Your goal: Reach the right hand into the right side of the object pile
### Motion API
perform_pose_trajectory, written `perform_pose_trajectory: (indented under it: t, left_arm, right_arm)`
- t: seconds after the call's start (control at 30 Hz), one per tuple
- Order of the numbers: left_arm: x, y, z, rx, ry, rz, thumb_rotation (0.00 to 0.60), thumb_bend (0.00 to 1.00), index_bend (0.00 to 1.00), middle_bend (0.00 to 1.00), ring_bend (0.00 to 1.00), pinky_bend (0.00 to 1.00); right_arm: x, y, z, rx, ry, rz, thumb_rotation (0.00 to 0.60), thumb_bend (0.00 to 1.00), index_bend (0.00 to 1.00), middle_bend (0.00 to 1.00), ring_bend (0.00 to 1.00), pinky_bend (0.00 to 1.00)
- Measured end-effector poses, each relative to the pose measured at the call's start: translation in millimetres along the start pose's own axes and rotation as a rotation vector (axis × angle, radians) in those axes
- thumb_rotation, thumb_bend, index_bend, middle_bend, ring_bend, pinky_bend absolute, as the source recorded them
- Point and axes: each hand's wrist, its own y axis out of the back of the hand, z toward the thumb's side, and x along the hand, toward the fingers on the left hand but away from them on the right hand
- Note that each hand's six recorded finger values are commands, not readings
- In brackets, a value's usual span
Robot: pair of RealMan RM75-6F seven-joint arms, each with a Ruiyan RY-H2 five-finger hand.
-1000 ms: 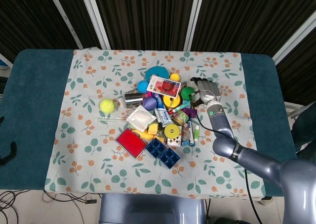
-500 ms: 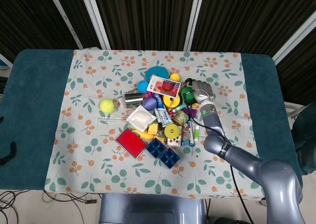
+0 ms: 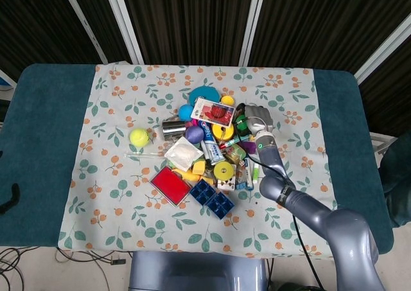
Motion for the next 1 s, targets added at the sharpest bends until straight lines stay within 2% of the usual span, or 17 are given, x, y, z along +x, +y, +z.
perform_pose_trajectory:
  t: [0.23, 0.53, 0.83, 1.0]
  left_arm:
    - [0, 0, 0, -0.004, 0.003, -0.003, 0.600, 0.49, 0.03, 0.00, 0.00, 0.00]
    - [-1, 0, 0, -0.006, 0.004, -0.005, 0.600, 0.49, 0.03, 0.00, 0.00, 0.00]
    - [0, 0, 0, -0.004, 0.003, -0.004, 0.600, 0.49, 0.03, 0.00, 0.00, 0.00]
    - [-1, 0, 1, 0.000, 0.000, -0.005, 0.600, 0.49, 0.03, 0.00, 0.00, 0.00]
  right_arm:
    - [0, 2, -3, 0.050, 0.010, -0.033, 0.600, 0.45, 0.33, 0.39, 0.47, 0.27]
    - [6, 14, -2, -0.010, 0.039, -0.035, 0.600, 0.45, 0.33, 0.39, 0.48, 0.27]
    - [26, 47, 13, -0.109, 0.125, -0.067, 0.600, 0.45, 0.33, 0.39, 0.48, 0.27]
    - [50, 73, 21, -0.163, 0.195, -0.088, 0.600, 0.45, 0.33, 0.38, 0.48, 0.27]
